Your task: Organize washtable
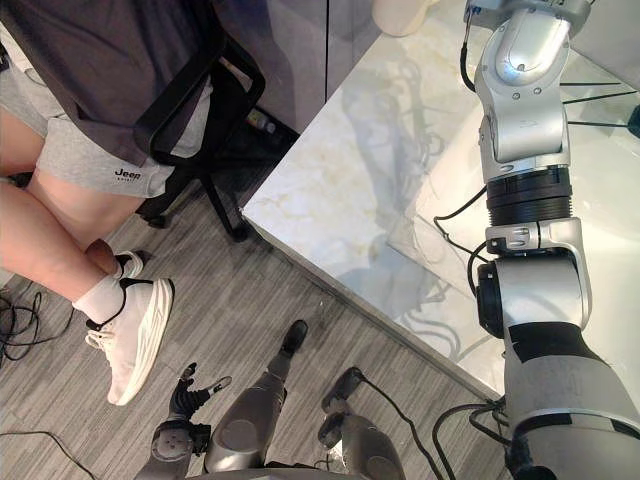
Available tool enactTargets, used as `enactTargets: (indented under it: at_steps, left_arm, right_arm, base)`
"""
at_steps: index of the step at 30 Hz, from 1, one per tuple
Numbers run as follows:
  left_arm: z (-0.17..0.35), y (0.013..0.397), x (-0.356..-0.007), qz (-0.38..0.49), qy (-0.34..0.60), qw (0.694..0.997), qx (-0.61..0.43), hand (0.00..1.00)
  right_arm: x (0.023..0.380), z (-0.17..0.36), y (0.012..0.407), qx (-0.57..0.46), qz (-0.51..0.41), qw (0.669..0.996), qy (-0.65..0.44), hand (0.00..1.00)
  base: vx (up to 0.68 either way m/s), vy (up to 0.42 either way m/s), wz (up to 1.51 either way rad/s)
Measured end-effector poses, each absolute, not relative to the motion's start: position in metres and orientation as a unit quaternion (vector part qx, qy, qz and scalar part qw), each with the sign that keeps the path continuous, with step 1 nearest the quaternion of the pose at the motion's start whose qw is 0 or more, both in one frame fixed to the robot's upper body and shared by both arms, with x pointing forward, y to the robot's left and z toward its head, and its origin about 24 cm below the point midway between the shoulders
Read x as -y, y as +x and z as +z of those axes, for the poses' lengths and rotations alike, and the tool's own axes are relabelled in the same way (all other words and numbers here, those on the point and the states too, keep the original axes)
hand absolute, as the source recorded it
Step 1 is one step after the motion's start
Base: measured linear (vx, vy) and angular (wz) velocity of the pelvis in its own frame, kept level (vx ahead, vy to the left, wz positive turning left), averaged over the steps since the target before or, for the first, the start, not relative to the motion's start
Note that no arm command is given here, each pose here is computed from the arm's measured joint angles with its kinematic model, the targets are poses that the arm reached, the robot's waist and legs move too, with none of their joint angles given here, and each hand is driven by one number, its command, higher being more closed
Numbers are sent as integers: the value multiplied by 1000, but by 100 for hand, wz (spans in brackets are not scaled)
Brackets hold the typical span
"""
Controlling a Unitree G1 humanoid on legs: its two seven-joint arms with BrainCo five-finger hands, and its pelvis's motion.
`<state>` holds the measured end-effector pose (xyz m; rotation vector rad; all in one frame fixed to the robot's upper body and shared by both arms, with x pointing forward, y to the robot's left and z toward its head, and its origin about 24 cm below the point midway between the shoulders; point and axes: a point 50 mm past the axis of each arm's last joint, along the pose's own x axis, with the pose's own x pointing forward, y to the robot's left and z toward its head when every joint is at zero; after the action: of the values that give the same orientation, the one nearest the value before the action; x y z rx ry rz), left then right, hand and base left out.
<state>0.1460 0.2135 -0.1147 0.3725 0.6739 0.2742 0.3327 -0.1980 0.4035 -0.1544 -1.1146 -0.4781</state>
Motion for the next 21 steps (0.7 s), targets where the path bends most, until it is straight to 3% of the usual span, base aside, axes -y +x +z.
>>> enactTargets:
  at_steps: [21]
  left_arm:
    - [-115, 146, -214, 134, 181, 917, -329, 0]
  right_arm:
    - [204, 443, 310, 571, -247, 780, -62, 100]
  base:
    - [0, 2, 3]
